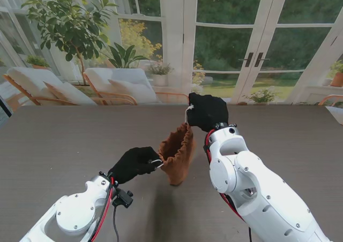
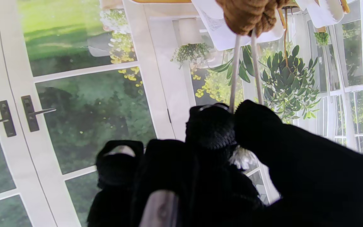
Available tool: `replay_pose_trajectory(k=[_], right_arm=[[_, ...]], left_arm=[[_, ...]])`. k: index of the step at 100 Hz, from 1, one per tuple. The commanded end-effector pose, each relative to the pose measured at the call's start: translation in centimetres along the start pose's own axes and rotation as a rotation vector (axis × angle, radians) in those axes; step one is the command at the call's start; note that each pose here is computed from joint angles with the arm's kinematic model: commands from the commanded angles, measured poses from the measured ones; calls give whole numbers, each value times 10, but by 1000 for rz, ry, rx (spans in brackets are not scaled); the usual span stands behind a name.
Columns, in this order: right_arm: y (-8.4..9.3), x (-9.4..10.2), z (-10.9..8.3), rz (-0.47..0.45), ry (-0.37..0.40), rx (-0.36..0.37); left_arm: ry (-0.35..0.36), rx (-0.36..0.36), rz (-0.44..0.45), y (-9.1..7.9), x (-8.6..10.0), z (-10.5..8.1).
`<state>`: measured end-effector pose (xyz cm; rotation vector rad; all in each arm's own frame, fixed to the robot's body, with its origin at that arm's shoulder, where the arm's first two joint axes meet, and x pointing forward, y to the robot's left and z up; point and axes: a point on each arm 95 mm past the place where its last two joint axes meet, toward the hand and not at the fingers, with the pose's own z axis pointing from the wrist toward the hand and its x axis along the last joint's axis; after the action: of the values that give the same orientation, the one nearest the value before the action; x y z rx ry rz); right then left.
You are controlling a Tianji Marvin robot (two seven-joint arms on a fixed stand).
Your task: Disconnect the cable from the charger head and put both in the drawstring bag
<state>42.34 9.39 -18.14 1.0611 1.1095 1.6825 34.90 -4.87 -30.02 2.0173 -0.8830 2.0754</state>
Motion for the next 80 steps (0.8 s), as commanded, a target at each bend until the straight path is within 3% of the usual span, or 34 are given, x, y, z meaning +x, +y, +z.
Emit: replay_pose_trajectory(k=[1,64,80], right_arm=[[-2,2,0,4,2,14],[-4,1,-1,7,0,17],[-5,1,-1,9,1,18]], left_arm=[[-4,-23,7,2,1,-2],[-16,-10,-18,5,-1,-1],[-4,25,-19,4,-2,-1]])
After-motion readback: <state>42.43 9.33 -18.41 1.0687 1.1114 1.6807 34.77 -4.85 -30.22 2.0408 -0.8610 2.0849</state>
